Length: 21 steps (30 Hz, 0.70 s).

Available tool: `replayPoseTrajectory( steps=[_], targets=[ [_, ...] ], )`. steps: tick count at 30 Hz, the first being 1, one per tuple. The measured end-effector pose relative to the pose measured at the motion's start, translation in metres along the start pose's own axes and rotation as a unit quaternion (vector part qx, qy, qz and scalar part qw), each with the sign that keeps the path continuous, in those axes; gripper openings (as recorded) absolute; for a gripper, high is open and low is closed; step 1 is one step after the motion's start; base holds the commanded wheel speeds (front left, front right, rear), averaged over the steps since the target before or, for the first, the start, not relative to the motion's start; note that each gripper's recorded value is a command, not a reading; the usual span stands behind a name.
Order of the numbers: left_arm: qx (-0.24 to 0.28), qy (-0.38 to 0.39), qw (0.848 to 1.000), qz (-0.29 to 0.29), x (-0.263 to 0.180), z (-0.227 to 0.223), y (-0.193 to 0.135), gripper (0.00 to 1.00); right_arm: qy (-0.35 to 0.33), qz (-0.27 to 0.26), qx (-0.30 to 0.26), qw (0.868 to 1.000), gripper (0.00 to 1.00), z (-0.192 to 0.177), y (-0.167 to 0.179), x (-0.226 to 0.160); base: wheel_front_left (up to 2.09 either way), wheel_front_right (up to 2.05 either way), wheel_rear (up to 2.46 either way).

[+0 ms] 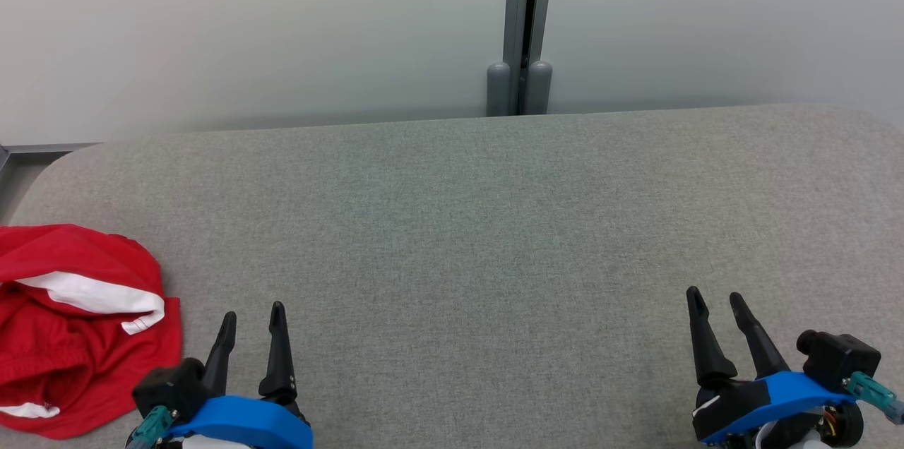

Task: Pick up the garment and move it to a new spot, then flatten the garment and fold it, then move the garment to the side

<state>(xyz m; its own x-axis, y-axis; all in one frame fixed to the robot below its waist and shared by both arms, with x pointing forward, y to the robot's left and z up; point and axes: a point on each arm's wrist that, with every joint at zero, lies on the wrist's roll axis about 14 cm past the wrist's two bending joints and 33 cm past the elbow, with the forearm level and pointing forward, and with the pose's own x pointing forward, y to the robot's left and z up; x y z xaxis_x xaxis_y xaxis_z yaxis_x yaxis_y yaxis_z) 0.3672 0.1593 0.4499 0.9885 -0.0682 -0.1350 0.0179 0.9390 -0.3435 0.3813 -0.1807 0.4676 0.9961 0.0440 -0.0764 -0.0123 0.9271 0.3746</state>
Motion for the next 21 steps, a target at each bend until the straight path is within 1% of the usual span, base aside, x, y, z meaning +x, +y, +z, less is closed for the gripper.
replayPoseTrajectory(
  steps=[10,21],
  targets=[
    [0.044,-0.001,0.999,-0.009,-0.0014,-0.0027,-0.0037,1.00,-0.001,0.007,-0.047,0.999,1.00,-0.0015,0.0013,0.0003,0.00,0.00,0.00],
    [0.087,0.005,0.996,-0.014,-0.0063,-0.0096,-0.0037,1.00,0.004,0.012,-0.083,0.996,1.00,-0.0075,0.0032,-0.0021,0.00,0.00,0.00]
  ],
)
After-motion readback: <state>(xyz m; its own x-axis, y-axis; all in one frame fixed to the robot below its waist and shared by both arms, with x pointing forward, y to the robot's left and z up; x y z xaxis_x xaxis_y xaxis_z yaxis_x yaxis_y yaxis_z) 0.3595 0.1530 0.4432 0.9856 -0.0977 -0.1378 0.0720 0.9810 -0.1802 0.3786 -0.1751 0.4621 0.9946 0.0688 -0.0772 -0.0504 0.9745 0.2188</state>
